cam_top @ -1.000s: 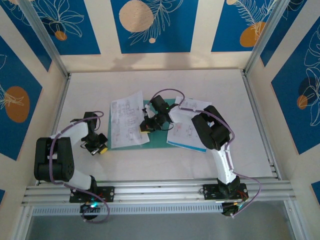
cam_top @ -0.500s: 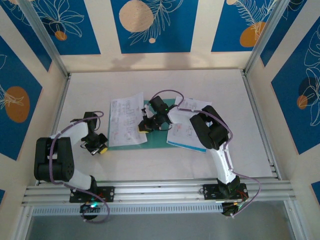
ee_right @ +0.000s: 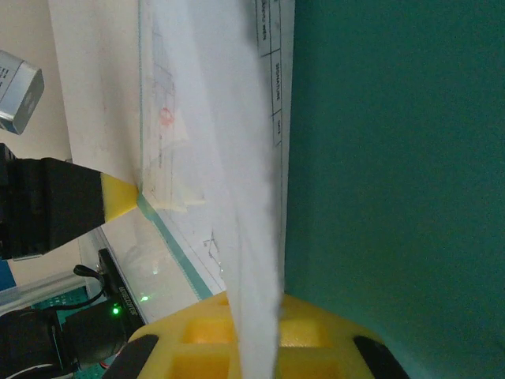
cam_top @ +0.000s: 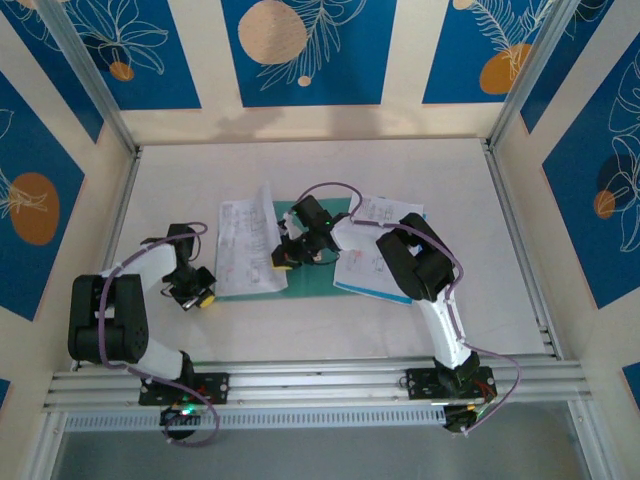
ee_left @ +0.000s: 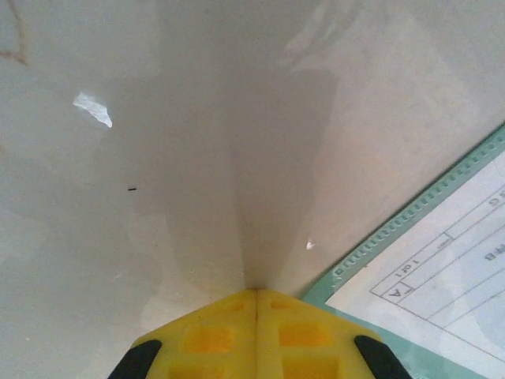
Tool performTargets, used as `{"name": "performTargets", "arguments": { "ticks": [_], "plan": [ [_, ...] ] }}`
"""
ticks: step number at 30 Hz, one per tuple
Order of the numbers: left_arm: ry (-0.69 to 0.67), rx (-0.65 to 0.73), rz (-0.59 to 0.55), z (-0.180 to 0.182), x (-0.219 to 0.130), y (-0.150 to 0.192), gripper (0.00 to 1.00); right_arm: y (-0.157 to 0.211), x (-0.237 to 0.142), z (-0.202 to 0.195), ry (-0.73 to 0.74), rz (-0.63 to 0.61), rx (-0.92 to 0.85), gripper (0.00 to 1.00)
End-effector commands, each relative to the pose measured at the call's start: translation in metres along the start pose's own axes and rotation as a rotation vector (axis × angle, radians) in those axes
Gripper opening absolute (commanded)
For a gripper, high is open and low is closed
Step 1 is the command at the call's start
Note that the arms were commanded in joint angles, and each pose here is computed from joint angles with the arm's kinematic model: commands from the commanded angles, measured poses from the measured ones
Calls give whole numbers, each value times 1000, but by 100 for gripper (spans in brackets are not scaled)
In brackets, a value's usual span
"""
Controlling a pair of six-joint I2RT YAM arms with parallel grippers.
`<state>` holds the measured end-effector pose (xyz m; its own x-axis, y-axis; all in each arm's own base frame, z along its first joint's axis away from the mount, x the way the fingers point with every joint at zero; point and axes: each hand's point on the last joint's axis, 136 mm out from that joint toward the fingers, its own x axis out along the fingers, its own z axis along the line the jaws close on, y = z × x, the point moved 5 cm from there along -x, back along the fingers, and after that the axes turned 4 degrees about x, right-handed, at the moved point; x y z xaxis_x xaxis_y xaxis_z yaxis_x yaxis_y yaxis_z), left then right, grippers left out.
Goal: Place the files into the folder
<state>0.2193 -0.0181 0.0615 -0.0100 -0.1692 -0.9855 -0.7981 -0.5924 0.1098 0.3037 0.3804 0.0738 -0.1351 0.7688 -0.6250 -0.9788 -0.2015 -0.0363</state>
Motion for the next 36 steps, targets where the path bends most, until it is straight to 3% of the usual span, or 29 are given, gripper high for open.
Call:
{"name": "performTargets", "arguments": {
  "ticks": [1,28,32,36],
  "plan": [
    [6,-20,32,3,15,1,0,10,8,-3,-9,41,22,0],
    [19,-21,32,0,16,-2,0,22,-3,-16,33,43,57,0],
    [20,-21,28,-1,14,-2,0,22,-6,-15,48,38,61,12],
    [27,-13,0,-3,4,-4,0,18,-23,-2,73,-2,61,38]
  ]
}}
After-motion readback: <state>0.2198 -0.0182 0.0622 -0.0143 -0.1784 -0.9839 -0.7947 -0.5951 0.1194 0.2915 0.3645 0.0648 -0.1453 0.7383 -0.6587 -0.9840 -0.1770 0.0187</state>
